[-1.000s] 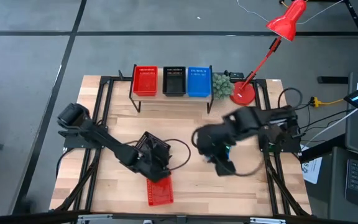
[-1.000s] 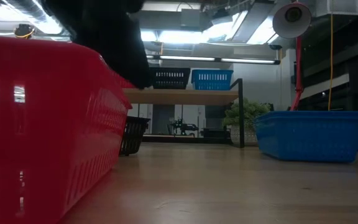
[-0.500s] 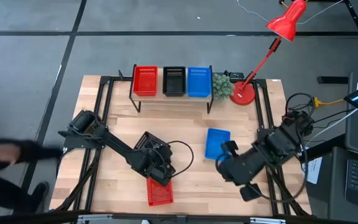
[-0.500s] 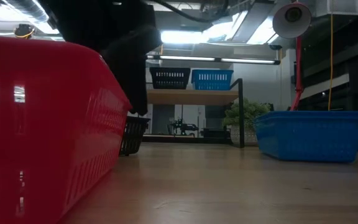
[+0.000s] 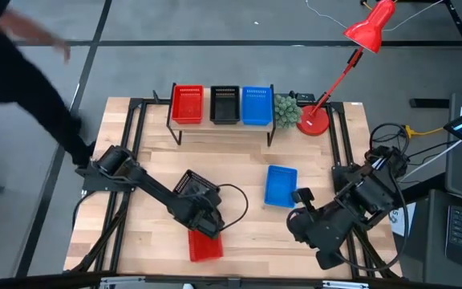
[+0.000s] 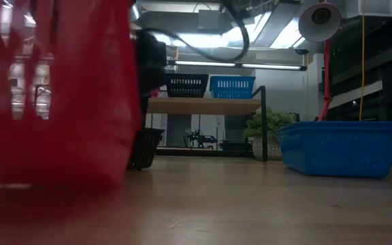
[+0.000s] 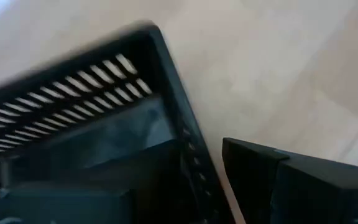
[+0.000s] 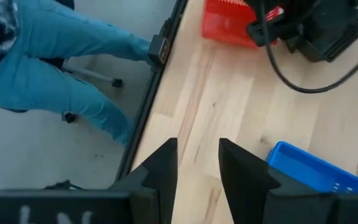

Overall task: Stack baskets on shelf by color
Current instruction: Stack the black bin on top of the black bin on the shelf

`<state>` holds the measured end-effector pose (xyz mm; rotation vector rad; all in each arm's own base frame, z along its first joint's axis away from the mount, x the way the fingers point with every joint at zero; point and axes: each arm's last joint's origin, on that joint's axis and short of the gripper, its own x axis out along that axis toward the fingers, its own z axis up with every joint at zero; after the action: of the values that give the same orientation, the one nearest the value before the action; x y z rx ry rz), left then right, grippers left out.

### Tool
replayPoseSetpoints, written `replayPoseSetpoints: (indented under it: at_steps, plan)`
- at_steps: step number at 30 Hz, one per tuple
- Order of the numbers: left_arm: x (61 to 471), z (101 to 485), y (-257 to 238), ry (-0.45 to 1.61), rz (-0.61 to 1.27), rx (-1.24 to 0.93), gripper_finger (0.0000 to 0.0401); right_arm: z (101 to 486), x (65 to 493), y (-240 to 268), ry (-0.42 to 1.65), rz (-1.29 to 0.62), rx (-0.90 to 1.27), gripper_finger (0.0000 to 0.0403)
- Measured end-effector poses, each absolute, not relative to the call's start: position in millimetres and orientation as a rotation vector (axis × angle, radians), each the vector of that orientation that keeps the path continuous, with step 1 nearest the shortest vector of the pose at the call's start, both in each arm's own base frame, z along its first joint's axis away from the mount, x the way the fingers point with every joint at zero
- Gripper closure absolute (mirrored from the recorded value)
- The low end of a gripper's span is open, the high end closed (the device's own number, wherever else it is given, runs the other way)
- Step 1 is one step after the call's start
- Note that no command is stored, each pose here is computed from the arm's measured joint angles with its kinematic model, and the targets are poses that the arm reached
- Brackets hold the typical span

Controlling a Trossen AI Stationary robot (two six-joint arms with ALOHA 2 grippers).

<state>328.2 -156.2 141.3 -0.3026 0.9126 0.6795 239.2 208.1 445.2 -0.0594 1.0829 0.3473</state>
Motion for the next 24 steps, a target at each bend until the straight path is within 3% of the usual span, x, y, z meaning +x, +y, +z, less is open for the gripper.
replayPoseSetpoints:
  at_steps: [3, 6, 8, 18, 22, 24]
  plan:
    - [328, 136, -158, 0.93, 0.67, -0.281, 0.0305, 445, 239, 208, 1.071, 0.299, -0.037, 0.0289]
    - [331, 143, -161, 0.898, 0.658, -0.211, 0.0369, 446, 239, 209, 1.056, 0.268, -0.044, 0.0289]
    - [335, 155, -165, 0.881, 0.641, -0.159, 0.0391, 446, 239, 209, 1.056, 0.267, -0.043, 0.0289]
    - [347, 259, -172, 0.908, 0.618, 0.261, 0.0401, 445, 237, 211, 1.056, 0.277, -0.053, 0.0289]
    - [356, 310, -143, 1.009, 0.542, 0.607, 0.0401, 445, 236, 211, 1.052, 0.279, -0.064, 0.0289]
    - [359, 335, -112, 1.073, 0.536, 0.682, 0.0401, 446, 237, 211, 1.034, 0.248, -0.078, 0.0289]
